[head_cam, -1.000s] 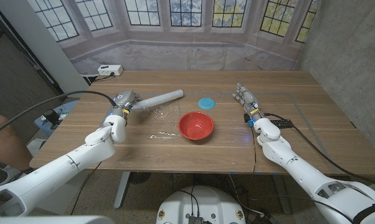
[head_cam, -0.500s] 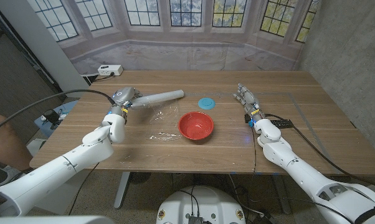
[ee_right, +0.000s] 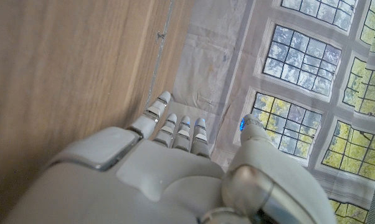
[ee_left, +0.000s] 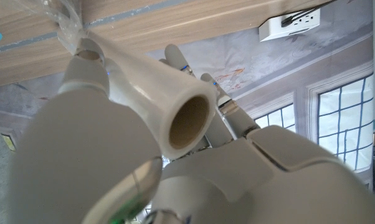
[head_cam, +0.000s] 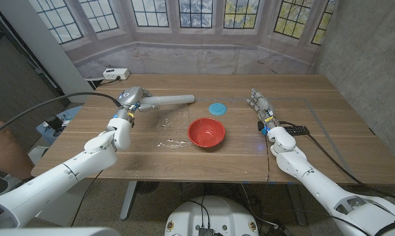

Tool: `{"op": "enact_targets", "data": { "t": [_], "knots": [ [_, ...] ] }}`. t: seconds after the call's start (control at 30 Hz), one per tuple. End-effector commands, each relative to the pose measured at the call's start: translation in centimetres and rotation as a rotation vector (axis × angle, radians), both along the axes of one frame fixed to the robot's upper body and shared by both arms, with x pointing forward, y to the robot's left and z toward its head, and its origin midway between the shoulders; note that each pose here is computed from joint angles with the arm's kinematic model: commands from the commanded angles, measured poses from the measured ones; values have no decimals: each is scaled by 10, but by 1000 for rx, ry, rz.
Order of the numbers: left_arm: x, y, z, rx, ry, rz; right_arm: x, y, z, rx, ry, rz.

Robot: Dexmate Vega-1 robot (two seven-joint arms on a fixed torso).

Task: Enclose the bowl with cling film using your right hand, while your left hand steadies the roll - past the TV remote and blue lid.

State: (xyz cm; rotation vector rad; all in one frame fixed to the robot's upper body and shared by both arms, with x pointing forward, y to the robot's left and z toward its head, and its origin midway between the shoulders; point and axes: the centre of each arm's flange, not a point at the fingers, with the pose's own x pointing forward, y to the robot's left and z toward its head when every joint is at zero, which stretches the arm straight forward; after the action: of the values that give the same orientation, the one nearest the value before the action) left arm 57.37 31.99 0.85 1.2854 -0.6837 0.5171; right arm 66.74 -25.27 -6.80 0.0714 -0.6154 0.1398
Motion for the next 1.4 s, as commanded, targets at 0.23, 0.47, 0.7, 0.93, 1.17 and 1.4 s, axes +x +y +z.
{"op": "enact_targets", "data": {
  "t": [0.23,0.47,0.7,0.93,1.17,1.4],
  "knots": [
    [-14,-12,12,40,-78,-48,-10,-8,-7,31,-17,-15],
    [-16,-16,15,50,-89,-57,-14,-9,-10,40,-22,-20],
    [-17,-18,20,61,-105,-70,-17,-9,-10,51,-29,-25],
    [-17,-20,26,63,-116,-89,-19,-9,-10,58,-37,-29],
    [-23,-22,29,65,-133,-102,-22,-9,-8,59,-50,-37],
    [-34,-22,33,54,-144,-113,-24,-10,-4,53,-65,-41]
  ]
}}
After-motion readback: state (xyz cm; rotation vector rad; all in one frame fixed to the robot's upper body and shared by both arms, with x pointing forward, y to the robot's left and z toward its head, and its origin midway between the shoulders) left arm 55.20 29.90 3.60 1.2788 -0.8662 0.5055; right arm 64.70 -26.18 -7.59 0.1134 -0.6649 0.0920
